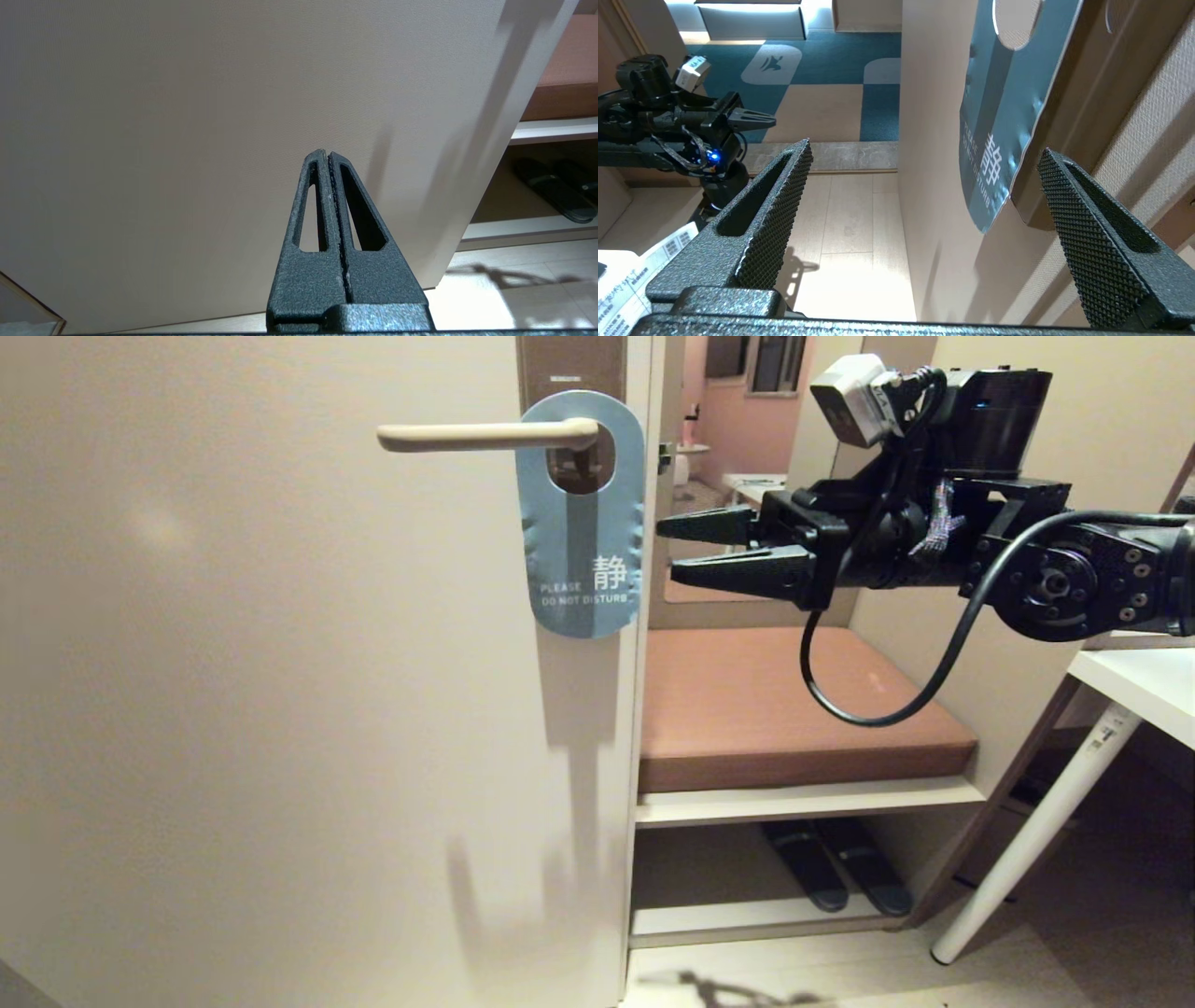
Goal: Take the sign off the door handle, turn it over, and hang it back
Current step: Take down the sign
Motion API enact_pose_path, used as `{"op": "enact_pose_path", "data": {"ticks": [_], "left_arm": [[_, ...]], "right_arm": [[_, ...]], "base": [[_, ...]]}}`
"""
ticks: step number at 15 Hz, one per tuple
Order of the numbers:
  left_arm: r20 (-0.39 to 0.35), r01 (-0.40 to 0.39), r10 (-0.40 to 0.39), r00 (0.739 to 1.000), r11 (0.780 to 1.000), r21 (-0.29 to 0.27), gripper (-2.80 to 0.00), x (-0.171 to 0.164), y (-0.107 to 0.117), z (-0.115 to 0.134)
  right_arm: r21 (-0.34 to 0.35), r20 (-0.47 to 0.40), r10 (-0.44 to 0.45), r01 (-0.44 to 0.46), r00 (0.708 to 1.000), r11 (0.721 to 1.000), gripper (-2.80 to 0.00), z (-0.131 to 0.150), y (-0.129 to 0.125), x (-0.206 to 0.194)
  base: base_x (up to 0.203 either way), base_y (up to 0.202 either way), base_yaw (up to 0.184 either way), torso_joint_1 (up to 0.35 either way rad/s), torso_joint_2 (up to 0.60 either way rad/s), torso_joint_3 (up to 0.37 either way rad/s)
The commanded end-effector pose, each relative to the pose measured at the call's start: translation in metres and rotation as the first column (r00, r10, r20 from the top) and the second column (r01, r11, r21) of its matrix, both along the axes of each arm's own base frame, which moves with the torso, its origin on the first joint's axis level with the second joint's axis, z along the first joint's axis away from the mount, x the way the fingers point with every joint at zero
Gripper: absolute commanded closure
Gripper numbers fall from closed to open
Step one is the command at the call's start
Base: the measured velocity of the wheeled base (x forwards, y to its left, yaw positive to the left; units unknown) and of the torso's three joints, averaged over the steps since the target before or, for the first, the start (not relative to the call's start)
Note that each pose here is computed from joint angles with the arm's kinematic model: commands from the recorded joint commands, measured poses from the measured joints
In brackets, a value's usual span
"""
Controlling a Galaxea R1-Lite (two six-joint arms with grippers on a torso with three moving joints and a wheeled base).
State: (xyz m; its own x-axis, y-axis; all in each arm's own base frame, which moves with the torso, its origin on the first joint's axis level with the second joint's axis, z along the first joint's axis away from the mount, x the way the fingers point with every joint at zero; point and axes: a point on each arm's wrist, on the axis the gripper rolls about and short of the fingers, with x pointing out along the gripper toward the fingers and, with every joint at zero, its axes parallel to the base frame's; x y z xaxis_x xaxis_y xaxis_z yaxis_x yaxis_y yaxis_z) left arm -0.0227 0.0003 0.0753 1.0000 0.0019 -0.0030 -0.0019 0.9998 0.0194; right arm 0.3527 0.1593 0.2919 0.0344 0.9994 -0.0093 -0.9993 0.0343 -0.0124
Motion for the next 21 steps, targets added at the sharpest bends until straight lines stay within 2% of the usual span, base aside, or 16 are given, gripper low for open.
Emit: {"op": "enact_pose_path", "data": {"ticks": [1, 10, 21], "left_arm": [[-0.001, 0.000, 0.000, 1.000, 1.000, -0.001, 0.00, 0.000, 0.000, 0.000], [0.000, -0.001, 0.001, 1.000, 1.000, -0.001, 0.00, 0.000, 0.000, 0.000], [0.000, -0.001, 0.001, 1.000, 1.000, 0.000, 0.00, 0.000, 0.000, 0.000]], "right_arm": [[-0.001, -0.001, 0.005, -0.005, 1.000, 1.000, -2.80, -0.003, 0.001, 0.004], [-0.001, -0.003, 0.008, -0.008, 1.000, 1.000, -2.80, -0.011, 0.009, 0.020], [0.012, 0.027, 0.067, -0.067, 0.997, 0.998, -2.80, -0.001, 0.030, 0.009]], "base": [[0.000, 0.000, 0.000, 0.000, 0.00, 0.000], [0.000, 0.000, 0.000, 0.000, 0.00, 0.000], [0.000, 0.000, 0.000, 0.000, 0.00, 0.000]]}}
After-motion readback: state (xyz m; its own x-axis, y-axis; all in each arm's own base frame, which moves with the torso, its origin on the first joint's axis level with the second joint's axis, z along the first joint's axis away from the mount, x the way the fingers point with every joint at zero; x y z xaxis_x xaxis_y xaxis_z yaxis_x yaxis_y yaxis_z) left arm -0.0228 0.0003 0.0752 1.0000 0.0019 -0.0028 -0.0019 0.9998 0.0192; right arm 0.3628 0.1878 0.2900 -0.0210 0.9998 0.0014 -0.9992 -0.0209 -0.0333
